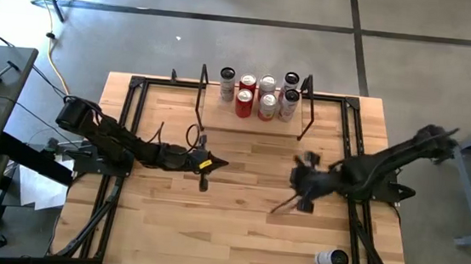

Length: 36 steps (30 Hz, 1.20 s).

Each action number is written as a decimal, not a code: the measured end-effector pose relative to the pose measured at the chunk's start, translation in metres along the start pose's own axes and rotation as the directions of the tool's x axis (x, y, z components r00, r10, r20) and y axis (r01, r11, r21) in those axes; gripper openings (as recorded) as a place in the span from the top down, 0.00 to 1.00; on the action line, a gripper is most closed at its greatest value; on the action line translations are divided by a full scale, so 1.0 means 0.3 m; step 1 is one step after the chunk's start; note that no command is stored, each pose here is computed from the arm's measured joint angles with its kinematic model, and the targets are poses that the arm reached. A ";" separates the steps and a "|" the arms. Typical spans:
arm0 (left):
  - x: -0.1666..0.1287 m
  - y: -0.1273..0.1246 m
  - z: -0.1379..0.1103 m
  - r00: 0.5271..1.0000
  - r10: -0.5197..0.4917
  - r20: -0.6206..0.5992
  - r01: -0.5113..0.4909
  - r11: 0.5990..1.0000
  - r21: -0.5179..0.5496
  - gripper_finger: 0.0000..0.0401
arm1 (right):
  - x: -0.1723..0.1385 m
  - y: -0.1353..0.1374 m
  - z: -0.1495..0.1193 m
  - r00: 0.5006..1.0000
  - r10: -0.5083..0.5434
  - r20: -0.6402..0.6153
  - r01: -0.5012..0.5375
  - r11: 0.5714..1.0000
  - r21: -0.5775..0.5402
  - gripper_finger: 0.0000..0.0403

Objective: Place canned beverage on shelf
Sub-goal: Put the white and blue soda can on the shelf aligned with the other white and blue soda can

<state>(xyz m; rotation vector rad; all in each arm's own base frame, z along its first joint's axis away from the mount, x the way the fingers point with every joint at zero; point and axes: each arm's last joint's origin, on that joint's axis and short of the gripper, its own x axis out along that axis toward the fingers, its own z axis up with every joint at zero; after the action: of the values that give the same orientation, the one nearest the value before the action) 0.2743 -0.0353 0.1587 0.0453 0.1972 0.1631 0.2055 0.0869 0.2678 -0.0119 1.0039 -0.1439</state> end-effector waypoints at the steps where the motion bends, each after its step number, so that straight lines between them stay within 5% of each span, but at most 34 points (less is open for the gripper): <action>1: 0.000 0.000 0.001 1.000 0.000 0.002 0.000 1.000 -0.003 1.00 | -0.002 0.027 0.006 0.998 -0.020 -0.067 0.020 1.000 -0.004 0.71; 7: 0.000 0.000 0.003 1.000 -0.001 0.010 0.001 1.000 0.001 1.00 | -0.032 0.211 0.025 0.927 -0.063 -0.370 0.074 0.997 0.015 0.54; 12: -0.001 -0.004 0.004 1.000 -0.006 0.011 0.007 1.000 -0.006 1.00 | -0.114 0.337 0.055 0.871 -0.065 -0.488 0.100 0.994 0.046 0.37; 17: -0.003 -0.010 0.003 1.000 -0.014 0.010 0.014 1.000 -0.004 1.00 | -0.233 0.438 0.076 0.870 0.052 -0.490 0.095 0.958 0.270 0.27; 23: -0.002 -0.005 0.007 1.000 -0.009 0.022 0.009 1.000 -0.001 1.00 | -0.313 0.530 -0.021 0.836 0.096 -0.541 0.189 0.874 0.448 0.24; 30: -0.001 -0.003 0.008 1.000 -0.007 0.023 0.007 1.000 -0.002 1.00 | -0.304 0.569 -0.166 0.820 -0.011 -0.573 0.255 0.902 0.348 0.24; 36: -0.001 -0.002 0.007 1.000 -0.006 0.021 0.006 1.000 0.001 1.00 | -0.331 0.600 -0.243 0.841 -0.005 -0.541 0.252 0.888 0.383 0.24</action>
<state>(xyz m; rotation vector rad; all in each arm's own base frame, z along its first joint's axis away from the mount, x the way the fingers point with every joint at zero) 0.2747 -0.0361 0.1608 0.0475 0.1764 0.1563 0.1125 0.2818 0.2983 0.3990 1.5071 -0.5269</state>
